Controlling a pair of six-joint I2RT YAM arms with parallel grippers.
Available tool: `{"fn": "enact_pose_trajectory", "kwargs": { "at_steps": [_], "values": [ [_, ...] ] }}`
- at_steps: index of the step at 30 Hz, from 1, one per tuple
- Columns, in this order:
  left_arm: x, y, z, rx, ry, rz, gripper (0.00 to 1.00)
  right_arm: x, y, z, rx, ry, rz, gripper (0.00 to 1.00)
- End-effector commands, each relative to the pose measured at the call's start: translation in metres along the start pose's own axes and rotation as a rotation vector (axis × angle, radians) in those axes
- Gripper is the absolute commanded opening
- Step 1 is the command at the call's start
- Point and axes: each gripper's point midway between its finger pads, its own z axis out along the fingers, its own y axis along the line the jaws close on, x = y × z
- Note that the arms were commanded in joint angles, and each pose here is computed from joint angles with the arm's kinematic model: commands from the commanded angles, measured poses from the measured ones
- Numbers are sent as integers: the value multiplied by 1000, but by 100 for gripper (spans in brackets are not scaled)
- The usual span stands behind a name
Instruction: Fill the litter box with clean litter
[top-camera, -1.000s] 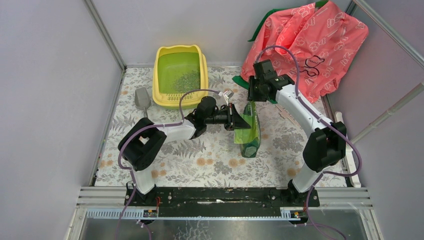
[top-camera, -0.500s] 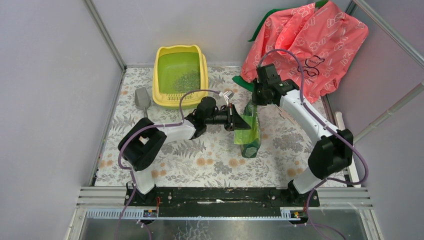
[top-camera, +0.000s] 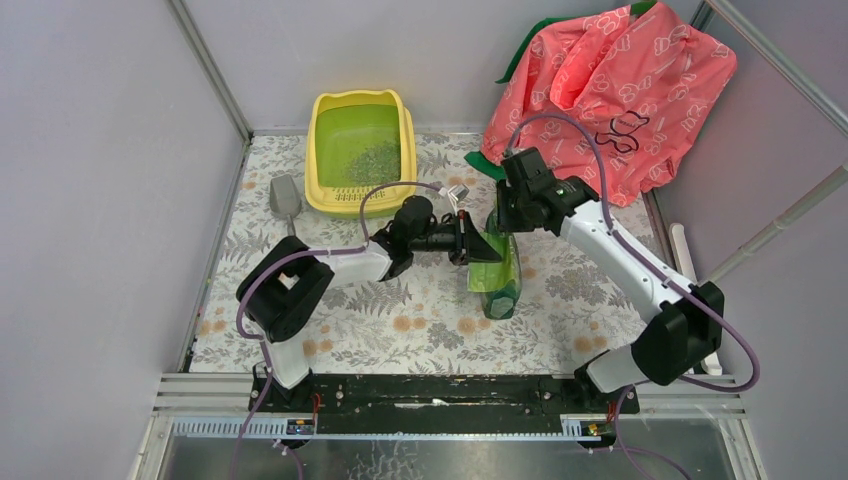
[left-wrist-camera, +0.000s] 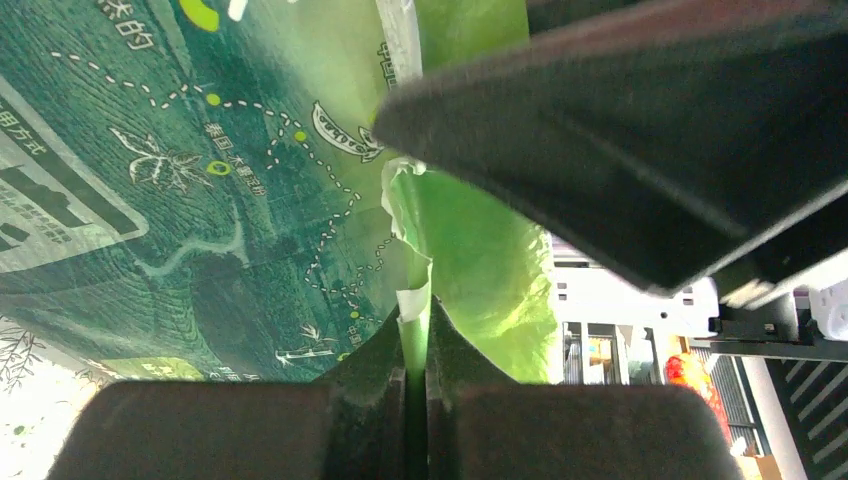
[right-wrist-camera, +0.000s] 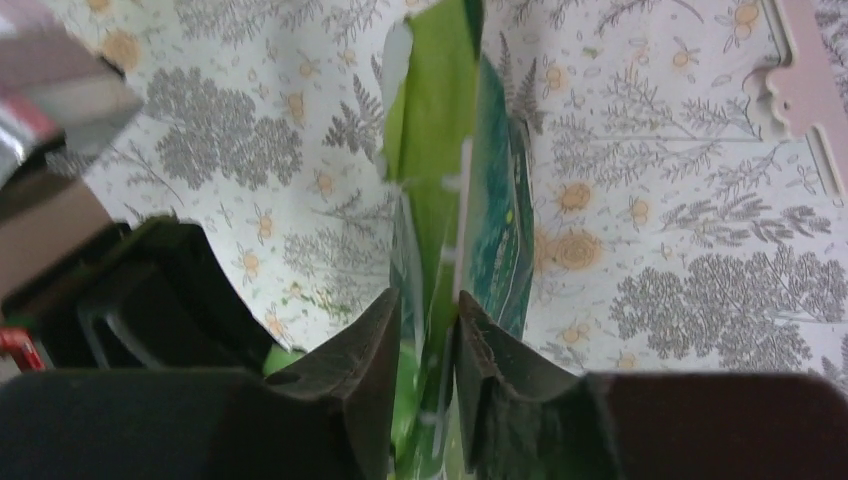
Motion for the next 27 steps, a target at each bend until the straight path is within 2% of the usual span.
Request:
{"fn": "enact_pose_trajectory", "kwargs": {
  "at_steps": [1, 2, 3, 4, 5, 6, 7, 9, 10, 12, 13, 14, 15, 16, 17, 18, 19, 20, 21, 22, 23, 25, 26, 27],
  "values": [
    [0, 1, -3, 3, -10, 16, 8, 17, -4, -20, 35, 16, -20, 15],
    [-1, 2, -2, 1, -10, 14, 8, 20, -4, -21, 37, 19, -21, 1],
    [-1, 1, -2, 3, -12, 14, 8, 23, -6, -21, 43, 18, -17, 0],
    [-2, 2, -2, 1, -13, 13, 8, 23, -7, -23, 44, 9, -12, 9],
    [-2, 3, -2, 0, -12, 12, 8, 26, -8, -24, 44, 12, -10, 44],
    [-2, 3, -1, -1, -11, 12, 8, 29, -8, -24, 43, 18, -12, 52],
    [-2, 4, -2, -1, -11, 10, 8, 32, -8, -25, 41, 24, -15, 39],
    [-4, 5, -3, -3, -18, 8, 8, 37, -10, -26, 46, 30, -16, 3],
    [-4, 5, -3, -3, -20, 8, 8, 40, -10, -26, 47, 30, -15, 0],
    [-6, 6, -5, -3, -27, 5, 8, 46, -10, -28, 42, 35, -15, 37],
    [-7, 7, -6, -5, -30, 3, 8, 48, -9, -29, 38, 35, -18, 32],
    [-8, 9, -7, -6, -34, -1, 8, 50, -9, -31, 38, 33, -19, 7],
    [-9, 9, -9, -4, -38, -2, 8, 52, -10, -32, 44, 30, -17, 0],
    [-10, 9, -10, -4, -42, -4, 8, 53, -10, -33, 43, 27, -15, 0],
    [-11, 10, -11, -5, -46, -5, 8, 55, -10, -36, 36, 27, -12, 17],
    [-12, 10, -11, -5, -48, -5, 8, 57, -8, -38, 23, 28, -13, 52],
    [-12, 10, -11, -6, -48, -5, 8, 58, -6, -40, 9, 28, -15, 59],
    [-13, 11, -12, -6, -50, -5, 8, 59, -6, -41, 3, 26, -14, 47],
    [-13, 11, -11, -7, -49, -7, 8, 59, -8, -42, 7, 19, -12, 15],
    [-13, 12, -11, -6, -50, -8, 8, 59, -10, -43, 14, 13, -10, 1],
    [-13, 11, -11, -5, -50, -7, 8, 57, -11, -44, 15, -1, -3, 0],
    [-13, 11, -11, -2, -48, -8, 8, 53, -9, -48, 4, -30, 7, 33],
    [-13, 12, -11, -4, -50, -9, 8, 51, -7, -51, -10, -33, 9, 31],
    [-13, 13, -12, -7, -52, -11, 8, 49, -6, -54, -11, -33, 9, 23]
  ]
}}
